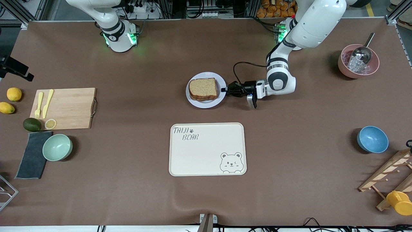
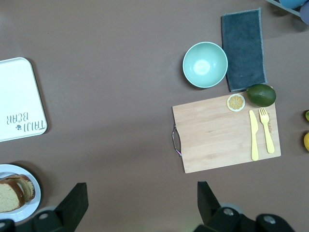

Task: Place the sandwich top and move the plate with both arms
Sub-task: 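Close the left gripper on the plate rim, then slide the plate with the left gripper onto the bear-printed tray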

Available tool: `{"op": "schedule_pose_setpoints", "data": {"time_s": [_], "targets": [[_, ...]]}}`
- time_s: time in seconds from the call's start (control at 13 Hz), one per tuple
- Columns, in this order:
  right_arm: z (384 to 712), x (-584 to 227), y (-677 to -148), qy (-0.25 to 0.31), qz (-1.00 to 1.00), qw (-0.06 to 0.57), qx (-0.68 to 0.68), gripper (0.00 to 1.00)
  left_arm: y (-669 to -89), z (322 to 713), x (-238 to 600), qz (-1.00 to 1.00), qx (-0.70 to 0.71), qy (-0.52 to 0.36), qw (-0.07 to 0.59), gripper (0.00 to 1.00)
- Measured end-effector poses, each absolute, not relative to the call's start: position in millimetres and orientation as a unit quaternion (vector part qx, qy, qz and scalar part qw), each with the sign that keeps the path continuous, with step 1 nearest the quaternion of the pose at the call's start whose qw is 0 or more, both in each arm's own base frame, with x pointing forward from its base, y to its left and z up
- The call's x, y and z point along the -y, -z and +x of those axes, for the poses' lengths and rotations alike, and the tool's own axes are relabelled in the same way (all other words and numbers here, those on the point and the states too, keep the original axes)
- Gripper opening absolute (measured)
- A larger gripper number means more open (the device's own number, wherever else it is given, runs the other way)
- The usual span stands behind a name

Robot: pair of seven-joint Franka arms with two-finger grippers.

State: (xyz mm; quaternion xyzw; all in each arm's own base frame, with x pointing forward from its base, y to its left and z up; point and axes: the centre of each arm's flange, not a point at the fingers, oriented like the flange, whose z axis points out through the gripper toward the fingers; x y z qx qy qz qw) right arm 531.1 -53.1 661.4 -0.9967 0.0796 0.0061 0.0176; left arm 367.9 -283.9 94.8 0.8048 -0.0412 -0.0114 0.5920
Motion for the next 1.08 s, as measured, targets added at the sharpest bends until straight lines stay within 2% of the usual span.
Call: {"op": "schedule_pose_setpoints", "data": {"time_s": [0.62,1.08], "targets": [[531,53,-662,-0.006,-0.997,0.017,-0.08,1.0,-113,375,318,0.786,0.019,0.004,0.618,0.04],[531,53,-662,-0.006,-0.997,0.017,-0.08,1.0,-140,418,332,0.771,-0.014,0.0,0.637,0.04]]}}
